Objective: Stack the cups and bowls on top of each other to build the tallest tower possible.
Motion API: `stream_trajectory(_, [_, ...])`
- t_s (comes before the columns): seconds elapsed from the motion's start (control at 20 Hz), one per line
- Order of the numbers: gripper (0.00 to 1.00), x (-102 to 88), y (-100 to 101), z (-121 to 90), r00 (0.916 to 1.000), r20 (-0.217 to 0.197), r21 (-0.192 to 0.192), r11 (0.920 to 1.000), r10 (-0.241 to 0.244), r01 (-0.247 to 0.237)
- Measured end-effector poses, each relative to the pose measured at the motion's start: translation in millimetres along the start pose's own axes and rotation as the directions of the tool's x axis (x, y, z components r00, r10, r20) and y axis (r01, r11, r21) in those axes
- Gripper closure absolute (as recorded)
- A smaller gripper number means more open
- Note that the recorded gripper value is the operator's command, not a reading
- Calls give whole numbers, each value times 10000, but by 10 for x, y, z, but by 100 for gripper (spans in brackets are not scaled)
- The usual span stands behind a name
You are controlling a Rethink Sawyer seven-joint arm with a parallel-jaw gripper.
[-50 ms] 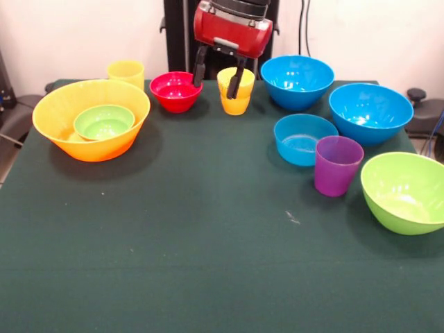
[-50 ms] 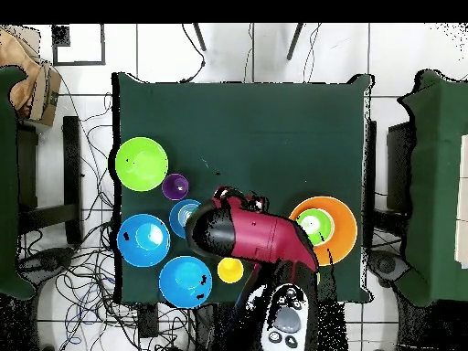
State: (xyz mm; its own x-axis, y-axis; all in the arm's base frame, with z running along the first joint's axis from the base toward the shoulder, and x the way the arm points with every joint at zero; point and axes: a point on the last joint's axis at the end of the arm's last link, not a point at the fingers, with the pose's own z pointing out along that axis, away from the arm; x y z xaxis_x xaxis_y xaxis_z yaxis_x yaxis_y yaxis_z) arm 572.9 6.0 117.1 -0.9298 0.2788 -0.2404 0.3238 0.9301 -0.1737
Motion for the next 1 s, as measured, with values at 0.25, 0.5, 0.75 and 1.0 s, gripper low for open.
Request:
stream_trajectory(0.25, [0,68,104,30,9998,-218,72,10000,-43,45])
stream_trajectory(0.5, [0,127,206,78,9995,-295,199,9997,-114,120])
stream_trajectory(0.75, [0,199,387,112,9994,-339,283,9995,-92,102])
stream_trajectory(1.0, [0,243,550,122,9994,-351,327,9995,2,10])
